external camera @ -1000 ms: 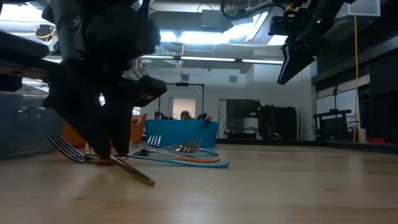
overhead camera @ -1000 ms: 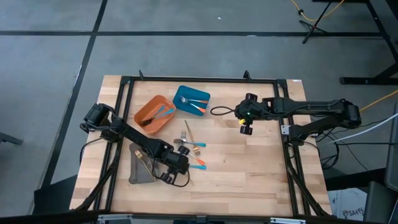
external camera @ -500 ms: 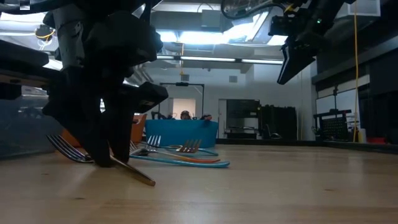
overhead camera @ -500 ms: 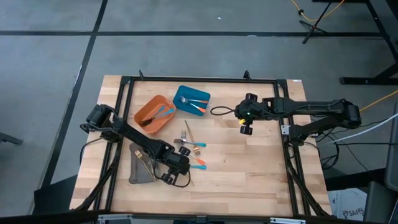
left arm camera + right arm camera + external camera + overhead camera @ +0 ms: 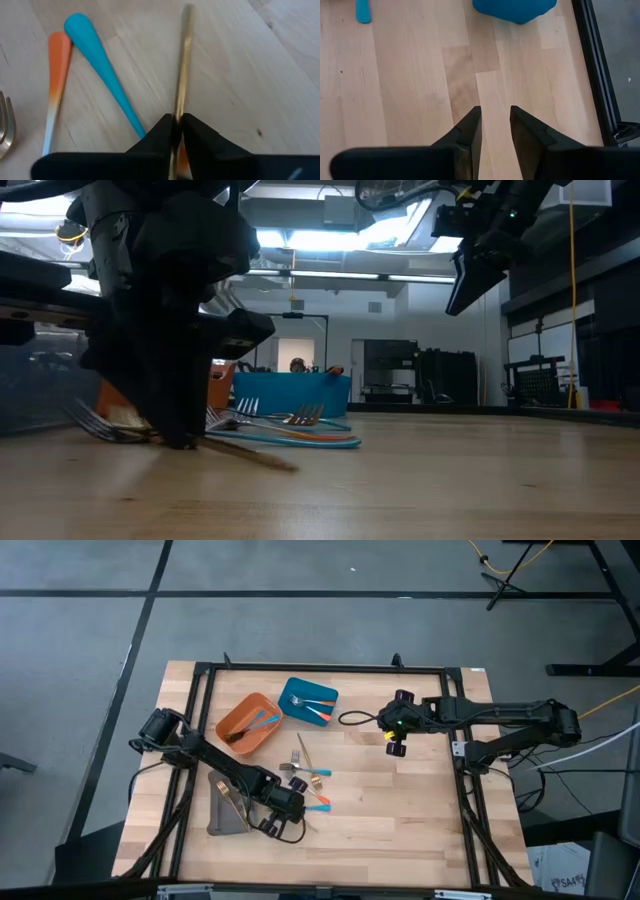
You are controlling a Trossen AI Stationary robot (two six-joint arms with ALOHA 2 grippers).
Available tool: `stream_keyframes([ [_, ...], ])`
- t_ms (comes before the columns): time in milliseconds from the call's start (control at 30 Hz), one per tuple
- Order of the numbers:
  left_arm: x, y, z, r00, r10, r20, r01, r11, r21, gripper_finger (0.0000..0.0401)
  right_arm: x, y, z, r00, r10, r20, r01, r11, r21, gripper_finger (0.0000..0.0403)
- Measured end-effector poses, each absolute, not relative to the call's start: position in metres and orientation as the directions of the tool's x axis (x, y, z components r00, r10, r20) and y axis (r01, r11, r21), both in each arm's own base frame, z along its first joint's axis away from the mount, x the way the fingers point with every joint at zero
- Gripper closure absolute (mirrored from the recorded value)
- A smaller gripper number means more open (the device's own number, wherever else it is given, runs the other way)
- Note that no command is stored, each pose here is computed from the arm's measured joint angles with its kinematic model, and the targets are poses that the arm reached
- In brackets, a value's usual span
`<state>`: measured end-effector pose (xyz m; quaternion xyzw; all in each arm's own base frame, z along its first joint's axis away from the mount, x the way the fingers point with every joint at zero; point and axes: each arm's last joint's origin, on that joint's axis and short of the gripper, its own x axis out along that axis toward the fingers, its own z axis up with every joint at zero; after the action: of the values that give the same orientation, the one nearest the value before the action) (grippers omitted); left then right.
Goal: Sort silverware by color (type)
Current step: Put the gold fork into the black bin
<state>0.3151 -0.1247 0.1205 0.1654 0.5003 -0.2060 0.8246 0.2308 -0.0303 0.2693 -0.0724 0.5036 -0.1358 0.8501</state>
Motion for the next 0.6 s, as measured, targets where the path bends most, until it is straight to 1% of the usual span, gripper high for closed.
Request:
stream_keyframes([
  [167, 0.315, -0.125, 0.121, 0.416, -0.176, -0.892, 0.507, 0.859, 0.067, 0.039, 0.231, -0.03, 0.269, 0.456, -0.304, -0.836, 0.158, 0.953, -0.26, 0.0311],
  [367, 0.313, -0.123, 0.132, 0.437, -0.174, -0.883, 0.543, 0.833, 0.105, 0.0392, 0.231, -0.03, 0.269, 0.456, -0.304, -0.836, 0.158, 0.953, -0.26, 0.0311],
  [433, 0.311, -0.122, 0.139, 0.452, -0.174, -0.875, 0.541, 0.833, 0.114, 0.0392, 0.231, -0.03, 0.269, 0.456, -0.304, -0.836, 0.158, 0.953, -0.26, 0.0311],
  [600, 0.306, -0.121, 0.171, 0.505, -0.199, -0.84, 0.536, 0.835, 0.124, 0.0392, 0.231, -0.03, 0.269, 0.458, -0.304, -0.836, 0.158, 0.953, -0.26, 0.0311],
])
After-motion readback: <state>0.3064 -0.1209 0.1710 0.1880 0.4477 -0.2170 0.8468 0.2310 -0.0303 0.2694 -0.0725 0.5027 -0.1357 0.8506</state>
